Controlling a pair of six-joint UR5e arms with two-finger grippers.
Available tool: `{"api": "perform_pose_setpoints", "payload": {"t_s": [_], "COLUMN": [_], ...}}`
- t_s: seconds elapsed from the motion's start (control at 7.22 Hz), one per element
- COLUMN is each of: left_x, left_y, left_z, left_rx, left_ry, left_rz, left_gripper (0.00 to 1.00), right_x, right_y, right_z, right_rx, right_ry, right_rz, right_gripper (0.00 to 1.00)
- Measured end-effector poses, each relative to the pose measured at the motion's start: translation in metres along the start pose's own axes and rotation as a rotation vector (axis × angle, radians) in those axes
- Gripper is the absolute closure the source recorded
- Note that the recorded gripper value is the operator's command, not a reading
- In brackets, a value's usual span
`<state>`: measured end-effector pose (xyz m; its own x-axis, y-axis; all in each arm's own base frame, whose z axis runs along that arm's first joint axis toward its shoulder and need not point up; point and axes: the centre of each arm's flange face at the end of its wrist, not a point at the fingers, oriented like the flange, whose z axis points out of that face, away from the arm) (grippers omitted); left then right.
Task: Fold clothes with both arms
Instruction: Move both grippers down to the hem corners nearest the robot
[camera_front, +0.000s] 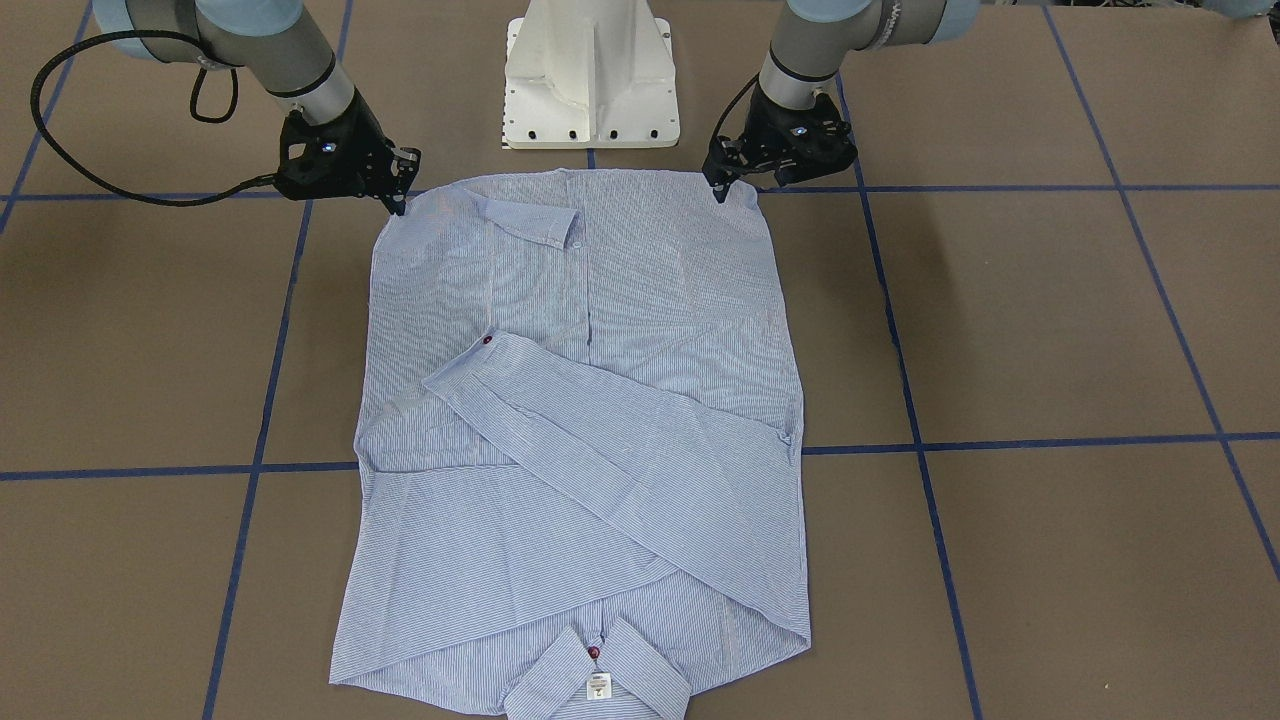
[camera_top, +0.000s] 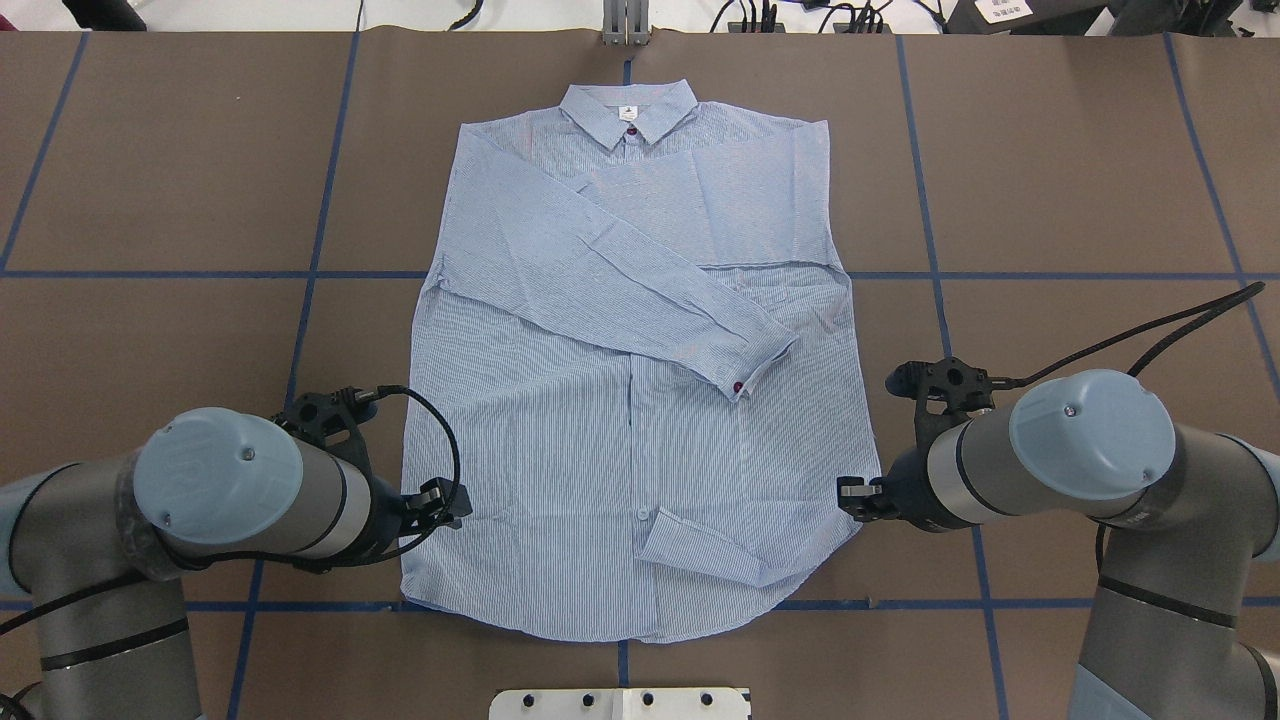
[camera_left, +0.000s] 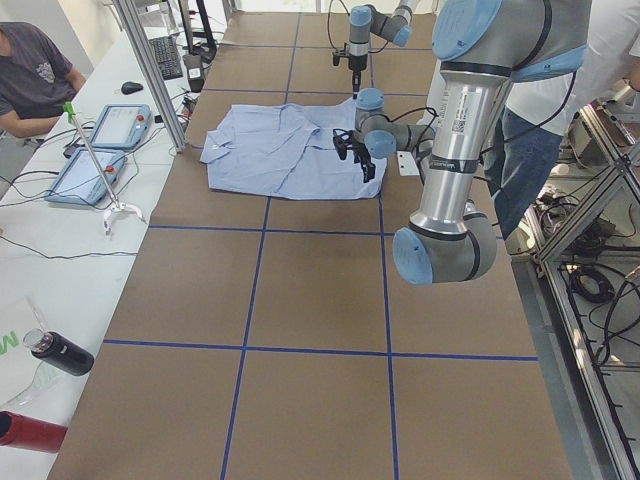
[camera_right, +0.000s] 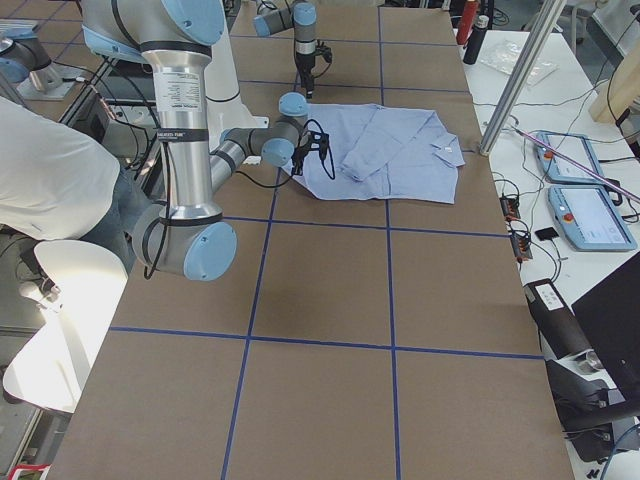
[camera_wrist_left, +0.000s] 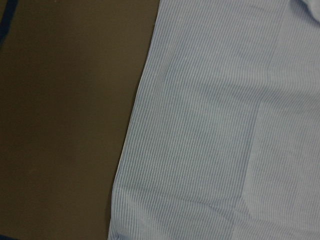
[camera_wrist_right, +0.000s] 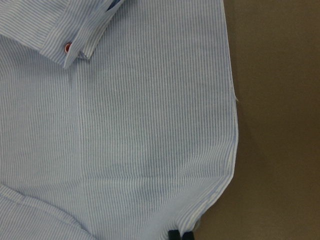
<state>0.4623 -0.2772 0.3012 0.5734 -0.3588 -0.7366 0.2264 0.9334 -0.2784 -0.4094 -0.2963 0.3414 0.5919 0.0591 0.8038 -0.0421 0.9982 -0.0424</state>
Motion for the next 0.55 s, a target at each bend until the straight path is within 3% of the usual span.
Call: {"api": "perform_pose_setpoints", "payload": {"t_s": [0.28,0.55], "left_x": [-0.015,-0.018], "left_y": [0.001,-0.001], "left_z": [0.027,0.038], "left_rx": [0.014,0.032], "left_ry": [-0.003,-0.009], "left_rz": [-0.045,-0.079], "left_gripper": [0.40,0.46], "right_x": [-0.004,-0.005], "right_y": [0.000,-0.001], "right_z": [-0.001,-0.001], "right_rx": [0.002,0.002], "right_ry": [-0.007,-0.007], "right_rz": [-0.002,-0.002], "right_gripper": [1.00,1.00]}}
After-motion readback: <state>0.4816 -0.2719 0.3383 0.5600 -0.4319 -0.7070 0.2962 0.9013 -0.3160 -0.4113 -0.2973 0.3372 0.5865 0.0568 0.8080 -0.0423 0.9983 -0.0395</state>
